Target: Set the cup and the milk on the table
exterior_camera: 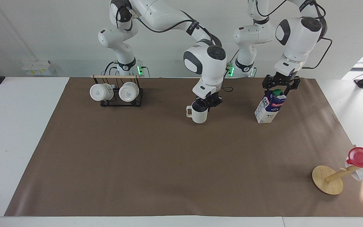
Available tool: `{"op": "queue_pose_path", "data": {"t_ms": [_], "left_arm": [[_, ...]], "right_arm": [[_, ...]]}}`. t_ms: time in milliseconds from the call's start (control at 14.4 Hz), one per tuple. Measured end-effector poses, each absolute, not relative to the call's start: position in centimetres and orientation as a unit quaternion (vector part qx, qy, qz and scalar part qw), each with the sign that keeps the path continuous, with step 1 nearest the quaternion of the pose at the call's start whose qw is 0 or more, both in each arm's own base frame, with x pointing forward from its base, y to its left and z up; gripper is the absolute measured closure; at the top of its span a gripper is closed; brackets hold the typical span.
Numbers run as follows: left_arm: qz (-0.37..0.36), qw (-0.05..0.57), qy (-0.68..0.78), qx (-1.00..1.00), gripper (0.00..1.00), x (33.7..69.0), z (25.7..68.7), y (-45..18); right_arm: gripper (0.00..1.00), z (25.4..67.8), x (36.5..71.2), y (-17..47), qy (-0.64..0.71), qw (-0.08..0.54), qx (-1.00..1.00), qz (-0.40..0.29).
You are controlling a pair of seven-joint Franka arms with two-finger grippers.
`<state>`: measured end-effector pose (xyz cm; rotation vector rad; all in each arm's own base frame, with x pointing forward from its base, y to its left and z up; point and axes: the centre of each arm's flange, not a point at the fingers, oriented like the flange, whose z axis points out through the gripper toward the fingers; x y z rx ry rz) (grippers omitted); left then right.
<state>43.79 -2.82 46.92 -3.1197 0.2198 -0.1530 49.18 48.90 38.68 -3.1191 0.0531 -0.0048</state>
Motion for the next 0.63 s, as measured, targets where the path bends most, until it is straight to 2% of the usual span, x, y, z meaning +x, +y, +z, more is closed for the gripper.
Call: {"op": "queue_pose_path", "data": {"t_ms": [347, 486, 556, 625], "left_arm": [[-0.052, 0.006, 0.083, -0.995, 0.00, 43.56, 45.77, -2.56], [-0.053, 0.006, 0.086, -0.995, 0.15, 43.58, 45.78, -2.45], [-0.053, 0.006, 0.086, -0.995, 0.15, 43.59, 45.79, -2.38], [-0.053, 0.006, 0.085, -0.995, 0.21, 43.60, 45.79, -2.31]], "right_arm": [[0.96, 38.66, 49.27, 49.14, 0.019, 0.016, -1.000, -0.005], [0.96, 38.32, 49.35, 49.14, 0.020, 0.018, -1.000, -0.006], [0.96, 38.02, 49.39, 49.12, 0.020, 0.018, -1.000, -0.006], [0.96, 37.75, 49.42, 49.10, 0.020, 0.017, -1.000, -0.006]]}}
